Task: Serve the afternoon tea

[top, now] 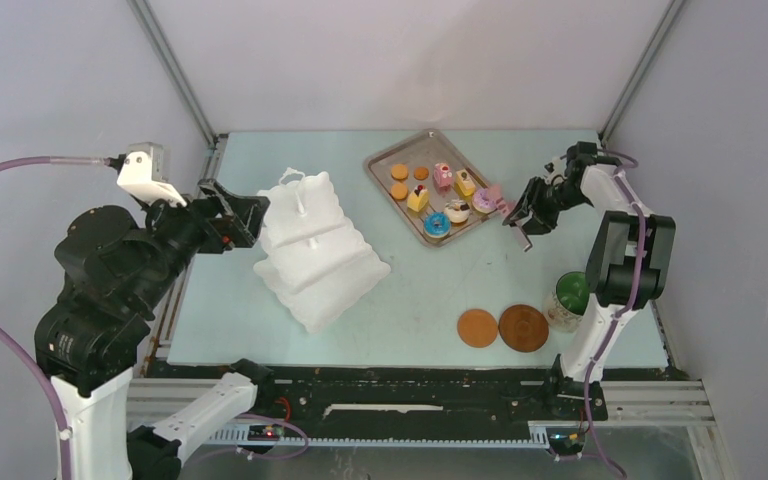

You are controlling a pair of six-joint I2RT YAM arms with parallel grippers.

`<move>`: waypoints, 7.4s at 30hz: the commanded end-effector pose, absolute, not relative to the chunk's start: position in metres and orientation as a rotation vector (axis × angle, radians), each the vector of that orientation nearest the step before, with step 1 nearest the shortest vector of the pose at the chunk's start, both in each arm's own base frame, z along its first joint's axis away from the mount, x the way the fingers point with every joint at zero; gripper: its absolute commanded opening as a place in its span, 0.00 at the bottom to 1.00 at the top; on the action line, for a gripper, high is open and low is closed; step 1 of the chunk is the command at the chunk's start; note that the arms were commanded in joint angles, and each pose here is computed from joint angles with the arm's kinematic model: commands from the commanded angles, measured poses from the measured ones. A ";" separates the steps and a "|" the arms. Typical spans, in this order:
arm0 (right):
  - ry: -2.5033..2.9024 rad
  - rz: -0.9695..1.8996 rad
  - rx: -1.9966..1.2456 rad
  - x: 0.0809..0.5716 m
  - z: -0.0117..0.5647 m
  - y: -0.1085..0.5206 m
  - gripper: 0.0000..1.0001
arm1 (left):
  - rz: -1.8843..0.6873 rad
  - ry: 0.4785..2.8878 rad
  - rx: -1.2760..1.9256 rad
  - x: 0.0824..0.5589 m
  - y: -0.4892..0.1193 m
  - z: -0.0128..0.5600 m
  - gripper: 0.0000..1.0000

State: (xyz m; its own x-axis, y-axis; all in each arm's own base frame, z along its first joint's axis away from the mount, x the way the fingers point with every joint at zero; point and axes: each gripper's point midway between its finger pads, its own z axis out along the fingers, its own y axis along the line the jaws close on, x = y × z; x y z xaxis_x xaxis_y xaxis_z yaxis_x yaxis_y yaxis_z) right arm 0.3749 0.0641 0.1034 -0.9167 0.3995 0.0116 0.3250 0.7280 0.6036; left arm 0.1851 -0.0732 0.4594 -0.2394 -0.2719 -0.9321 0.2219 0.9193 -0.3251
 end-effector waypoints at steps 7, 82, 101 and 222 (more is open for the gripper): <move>2.840 0.926 0.497 0.390 0.100 0.083 0.44 | -0.462 1.719 -0.010 0.185 -0.075 0.468 0.94; 2.708 0.969 0.027 0.311 0.196 0.181 0.00 | -0.560 1.712 -0.026 0.175 -0.084 0.469 0.95; 2.663 1.107 -0.265 0.271 0.224 0.351 0.00 | -0.558 1.704 0.029 0.151 -0.077 0.470 0.95; 2.703 1.337 0.316 0.342 0.122 0.131 0.38 | -0.530 1.755 -0.056 0.186 -0.086 0.463 0.97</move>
State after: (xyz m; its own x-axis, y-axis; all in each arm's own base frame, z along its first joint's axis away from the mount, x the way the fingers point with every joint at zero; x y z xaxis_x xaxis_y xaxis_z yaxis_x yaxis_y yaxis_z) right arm 0.3307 0.1297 0.1192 -0.9678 0.2505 0.0248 0.1877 0.6524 0.7343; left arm 0.1751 -0.0802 0.4569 -0.2688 -0.3017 -0.9147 0.2428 0.8978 -0.3675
